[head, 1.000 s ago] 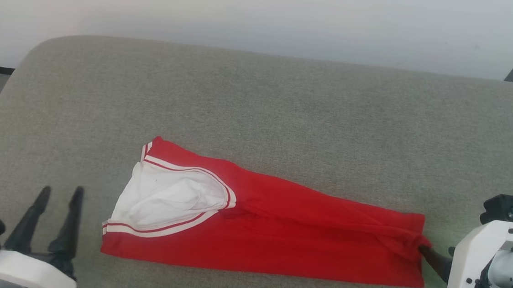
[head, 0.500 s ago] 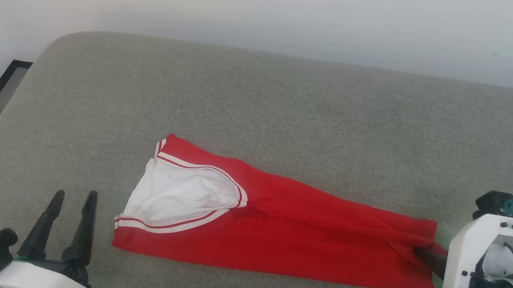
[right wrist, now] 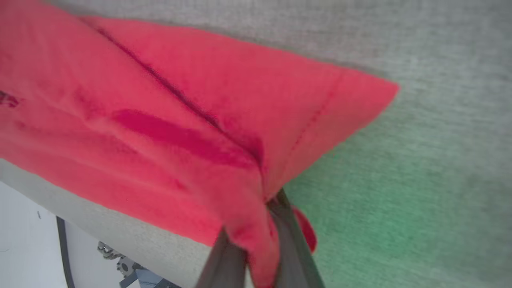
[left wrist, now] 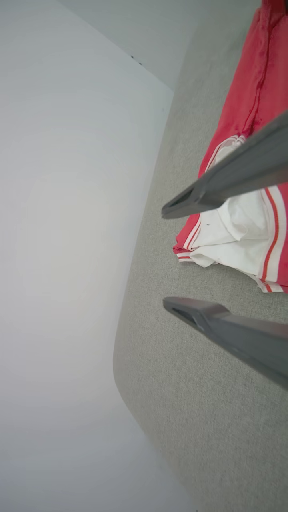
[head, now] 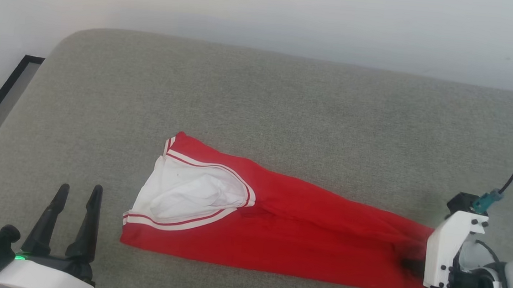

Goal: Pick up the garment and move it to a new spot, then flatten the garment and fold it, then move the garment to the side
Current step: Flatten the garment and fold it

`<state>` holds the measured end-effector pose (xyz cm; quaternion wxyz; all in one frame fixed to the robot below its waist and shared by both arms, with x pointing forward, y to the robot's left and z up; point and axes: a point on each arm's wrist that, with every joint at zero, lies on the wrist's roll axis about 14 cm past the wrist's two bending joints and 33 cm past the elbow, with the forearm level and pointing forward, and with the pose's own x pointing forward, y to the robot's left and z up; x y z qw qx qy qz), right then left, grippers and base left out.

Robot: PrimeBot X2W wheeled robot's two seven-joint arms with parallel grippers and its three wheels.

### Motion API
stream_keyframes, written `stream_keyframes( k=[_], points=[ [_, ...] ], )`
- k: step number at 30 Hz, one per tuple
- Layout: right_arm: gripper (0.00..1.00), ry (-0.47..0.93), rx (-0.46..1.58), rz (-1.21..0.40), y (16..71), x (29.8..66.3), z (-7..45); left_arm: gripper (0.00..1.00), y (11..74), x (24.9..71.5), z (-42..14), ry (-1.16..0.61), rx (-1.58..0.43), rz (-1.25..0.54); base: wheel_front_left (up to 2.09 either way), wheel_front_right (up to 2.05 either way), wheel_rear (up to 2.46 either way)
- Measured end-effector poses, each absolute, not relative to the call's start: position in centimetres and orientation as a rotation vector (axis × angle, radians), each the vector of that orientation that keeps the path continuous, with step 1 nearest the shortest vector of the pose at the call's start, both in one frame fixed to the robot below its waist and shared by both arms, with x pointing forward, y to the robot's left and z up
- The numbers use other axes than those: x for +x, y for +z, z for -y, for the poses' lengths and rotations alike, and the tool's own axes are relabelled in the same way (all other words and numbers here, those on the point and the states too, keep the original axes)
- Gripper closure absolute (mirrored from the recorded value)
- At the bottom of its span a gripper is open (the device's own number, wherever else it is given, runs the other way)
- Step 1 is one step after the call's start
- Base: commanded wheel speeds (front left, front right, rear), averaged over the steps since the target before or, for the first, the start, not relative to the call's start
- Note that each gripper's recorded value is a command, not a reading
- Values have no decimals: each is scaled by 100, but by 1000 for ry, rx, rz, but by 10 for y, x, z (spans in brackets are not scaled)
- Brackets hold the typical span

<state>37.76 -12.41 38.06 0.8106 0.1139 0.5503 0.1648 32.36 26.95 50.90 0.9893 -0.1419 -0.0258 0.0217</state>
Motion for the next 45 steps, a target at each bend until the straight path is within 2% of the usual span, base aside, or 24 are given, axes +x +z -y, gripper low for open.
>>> stream_keyframes(
  k=[5, 13, 27, 31, 38, 45],
  points=[
    [100, 361, 276, -1156, 386, 383, 124, 0, 510, 324, -270, 43, -291, 55, 0, 0, 0],
    [100, 274, 291, -1079, 394, 397, 159, 0, 511, 328, -265, 26, -291, 56, 0, 0, 0],
    [100, -73, 258, -938, 416, 415, 287, 0, 509, 348, -249, -40, -292, 40, 0, 0, 0],
    [100, -120, 257, -916, 422, 416, 303, 0, 508, 356, -243, -61, -299, 35, 0, 0, 0],
    [100, -85, 255, -883, 433, 418, 290, 0, 507, 368, -234, -89, -312, 32, 0, 0, 0],
    [100, 92, 249, -854, 450, 411, 239, 0, 509, 370, -235, -89, -309, 38, 0, 0, 0]
  ],
)
